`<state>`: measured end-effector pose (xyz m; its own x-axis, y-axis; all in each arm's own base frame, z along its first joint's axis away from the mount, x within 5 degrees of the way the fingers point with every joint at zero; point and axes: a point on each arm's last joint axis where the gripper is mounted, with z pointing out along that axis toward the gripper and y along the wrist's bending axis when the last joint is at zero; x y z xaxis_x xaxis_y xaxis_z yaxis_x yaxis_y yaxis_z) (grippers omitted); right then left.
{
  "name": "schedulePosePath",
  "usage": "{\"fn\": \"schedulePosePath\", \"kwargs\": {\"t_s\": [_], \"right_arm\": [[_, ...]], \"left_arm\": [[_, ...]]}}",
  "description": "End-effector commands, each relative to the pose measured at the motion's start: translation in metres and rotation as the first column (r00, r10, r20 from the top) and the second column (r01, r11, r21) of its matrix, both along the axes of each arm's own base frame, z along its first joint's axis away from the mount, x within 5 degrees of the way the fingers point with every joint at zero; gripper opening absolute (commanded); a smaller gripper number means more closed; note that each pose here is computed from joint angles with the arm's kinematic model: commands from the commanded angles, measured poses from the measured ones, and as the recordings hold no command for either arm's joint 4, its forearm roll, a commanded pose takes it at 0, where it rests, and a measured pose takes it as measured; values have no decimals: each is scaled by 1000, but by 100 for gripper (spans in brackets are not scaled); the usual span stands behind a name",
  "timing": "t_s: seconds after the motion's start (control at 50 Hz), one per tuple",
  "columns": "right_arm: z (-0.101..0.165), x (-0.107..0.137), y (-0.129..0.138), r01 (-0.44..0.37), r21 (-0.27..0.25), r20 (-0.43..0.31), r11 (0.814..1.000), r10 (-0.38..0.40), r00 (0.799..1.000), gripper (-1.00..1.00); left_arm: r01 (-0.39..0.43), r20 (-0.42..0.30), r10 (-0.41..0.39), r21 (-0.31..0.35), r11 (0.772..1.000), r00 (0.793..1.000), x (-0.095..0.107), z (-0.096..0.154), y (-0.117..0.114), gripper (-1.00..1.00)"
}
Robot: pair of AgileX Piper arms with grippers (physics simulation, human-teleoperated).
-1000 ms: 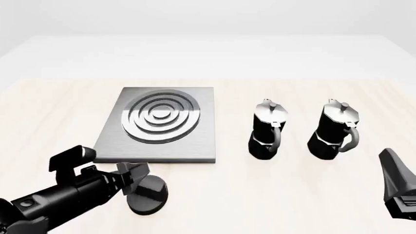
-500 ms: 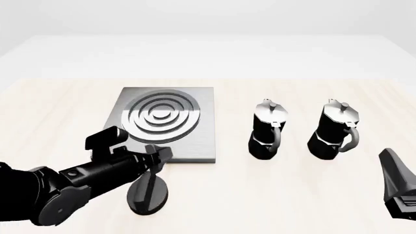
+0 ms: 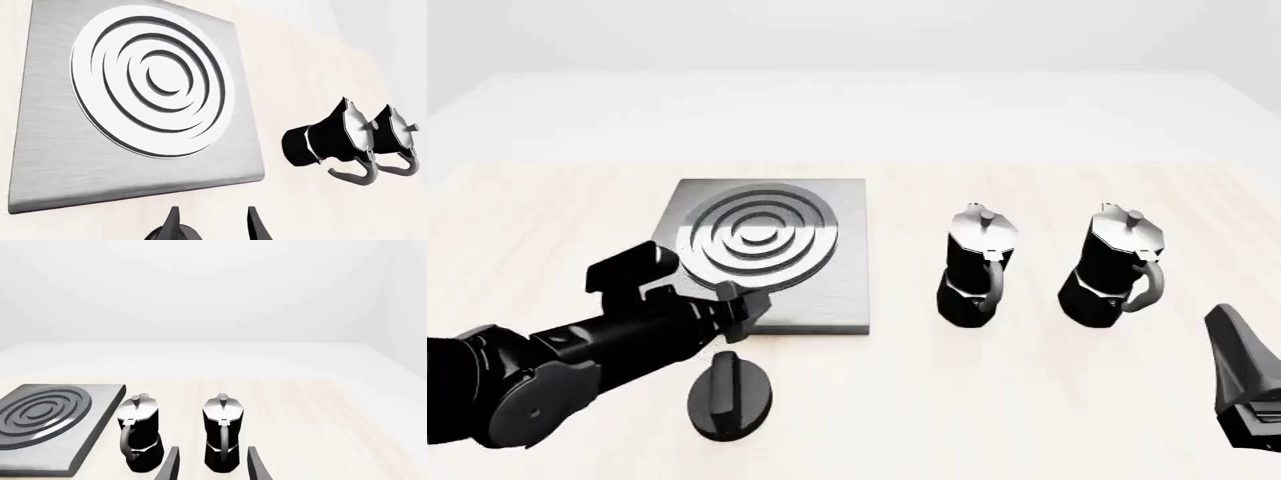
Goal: Turn off the stove.
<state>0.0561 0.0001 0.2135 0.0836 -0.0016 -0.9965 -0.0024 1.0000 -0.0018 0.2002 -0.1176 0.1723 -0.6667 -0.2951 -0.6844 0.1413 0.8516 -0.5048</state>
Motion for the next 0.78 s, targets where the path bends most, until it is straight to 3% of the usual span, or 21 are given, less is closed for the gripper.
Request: {"fn": "schedulePosePath", "kwargs": {"t_s": [0.02,0.32,0.6,0.72,0.78], "right_arm": [[0,0,0,0,0,0,1000,0,1000,100],[0,0,0,0,0,0,1000,0,1000,100],[0,0,0,0,0,0,1000,0,1000,100],[0,0,0,0,0,0,1000,0,1000,100],[0,0,0,0,0,0,1000,0,1000,100]], "left_arm": [[-8,45,7,11,1000,999,-25,23,20,100],[-2,104,-1,25,1000,995,-49,50,37,100],[-14,158,11,20,1000,987,-51,64,41,100],[-2,279,-9,39,999,960,-64,80,50,100],[-36,337,30,12,999,941,-79,81,63,100]]}}
